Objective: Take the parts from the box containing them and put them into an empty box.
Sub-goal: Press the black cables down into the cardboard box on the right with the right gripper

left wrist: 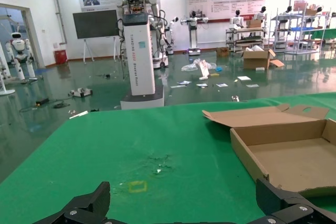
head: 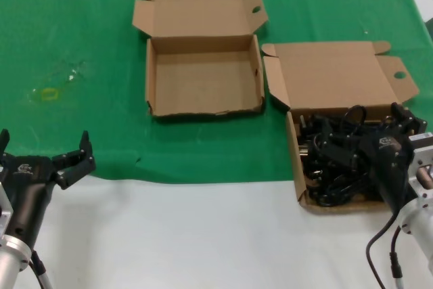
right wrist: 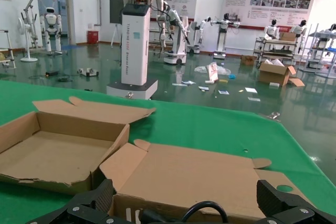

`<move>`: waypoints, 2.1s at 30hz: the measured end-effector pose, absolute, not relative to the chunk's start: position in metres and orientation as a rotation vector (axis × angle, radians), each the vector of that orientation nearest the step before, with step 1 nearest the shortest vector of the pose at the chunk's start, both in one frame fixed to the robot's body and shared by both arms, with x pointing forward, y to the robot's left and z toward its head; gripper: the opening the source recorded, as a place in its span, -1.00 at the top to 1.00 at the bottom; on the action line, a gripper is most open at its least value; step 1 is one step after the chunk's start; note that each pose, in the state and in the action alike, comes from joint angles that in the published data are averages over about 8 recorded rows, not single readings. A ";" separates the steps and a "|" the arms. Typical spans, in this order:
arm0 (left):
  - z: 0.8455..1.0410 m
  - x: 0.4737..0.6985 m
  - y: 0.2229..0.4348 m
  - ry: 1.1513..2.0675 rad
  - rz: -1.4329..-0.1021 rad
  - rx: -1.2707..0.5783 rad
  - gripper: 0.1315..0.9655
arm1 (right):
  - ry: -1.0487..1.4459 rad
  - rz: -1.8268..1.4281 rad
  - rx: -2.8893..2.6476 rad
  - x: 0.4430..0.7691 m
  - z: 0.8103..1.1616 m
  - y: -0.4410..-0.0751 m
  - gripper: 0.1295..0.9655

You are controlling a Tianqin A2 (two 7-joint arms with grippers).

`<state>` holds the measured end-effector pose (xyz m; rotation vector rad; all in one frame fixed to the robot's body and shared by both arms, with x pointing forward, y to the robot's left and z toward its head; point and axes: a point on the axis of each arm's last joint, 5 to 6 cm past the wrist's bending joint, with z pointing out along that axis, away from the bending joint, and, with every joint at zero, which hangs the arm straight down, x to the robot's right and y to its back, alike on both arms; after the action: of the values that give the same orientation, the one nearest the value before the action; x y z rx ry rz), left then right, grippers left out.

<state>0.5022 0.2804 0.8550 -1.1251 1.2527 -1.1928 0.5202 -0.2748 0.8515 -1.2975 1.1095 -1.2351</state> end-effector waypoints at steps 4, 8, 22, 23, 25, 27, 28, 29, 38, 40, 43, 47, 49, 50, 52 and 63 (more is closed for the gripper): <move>0.855 0.502 0.280 1.253 -1.193 -1.125 -1.00 | 1.109 -1.235 -1.298 0.520 0.851 -0.275 -1.00; 0.855 0.502 0.280 1.253 -1.193 -1.125 -1.00 | 1.109 -1.235 -1.298 0.520 0.851 -0.275 -1.00; 0.855 0.502 0.280 1.253 -1.193 -1.125 -1.00 | 1.109 -1.235 -1.298 0.520 0.851 -0.275 -1.00; 0.855 0.502 0.280 1.253 -1.193 -1.125 -1.00 | 1.109 -1.235 -1.298 0.520 0.851 -0.275 -1.00; 0.855 0.502 0.280 1.253 -1.193 -1.125 -0.99 | 1.109 -1.235 -1.298 0.520 0.851 -0.275 -1.00; 0.855 0.502 0.280 1.253 -1.193 -1.125 -0.96 | 1.109 -1.235 -1.298 0.520 0.851 -0.275 -1.00; 0.855 0.502 0.280 1.253 -1.193 -1.125 -0.94 | 1.109 -1.235 -1.298 0.520 0.851 -0.275 -1.00; 0.855 0.502 0.280 1.253 -1.193 -1.125 -0.93 | 1.109 -1.235 -1.298 0.520 0.851 -0.275 -1.00; 0.855 0.502 0.280 1.253 -1.193 -1.125 -0.81 | 1.090 -1.236 -1.309 0.518 0.855 -0.275 -1.00; 0.855 0.502 0.280 1.253 -1.193 -1.125 -0.74 | 1.078 -1.236 -1.316 0.518 0.857 -0.276 -1.00; 0.855 0.502 0.280 1.253 -1.193 -1.125 -0.64 | 1.053 -1.237 -1.330 0.518 0.862 -0.279 -1.00; 0.855 0.502 0.280 1.253 -1.193 -1.125 -0.49 | 1.008 -1.237 -1.356 0.518 0.872 -0.286 -1.00; 0.855 0.502 0.280 1.253 -1.193 -1.125 -0.37 | 0.975 -1.238 -1.380 0.519 0.878 -0.292 -1.00; 0.855 0.502 0.280 1.253 -1.193 -1.125 -0.31 | 0.956 -1.237 -1.395 0.520 0.882 -0.294 -1.00; 0.855 0.502 0.280 1.253 -1.193 -1.125 -0.20 | 0.910 -1.235 -1.435 0.521 0.889 -0.301 -1.00; 0.855 0.502 0.280 1.253 -1.193 -1.125 0.39 | 0.588 -1.133 -1.788 0.532 0.938 -0.344 -1.00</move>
<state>0.5022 0.2804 0.8550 -1.1250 1.2527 -1.1928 0.5318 -0.3437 0.9384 -1.7882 0.5885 -1.1329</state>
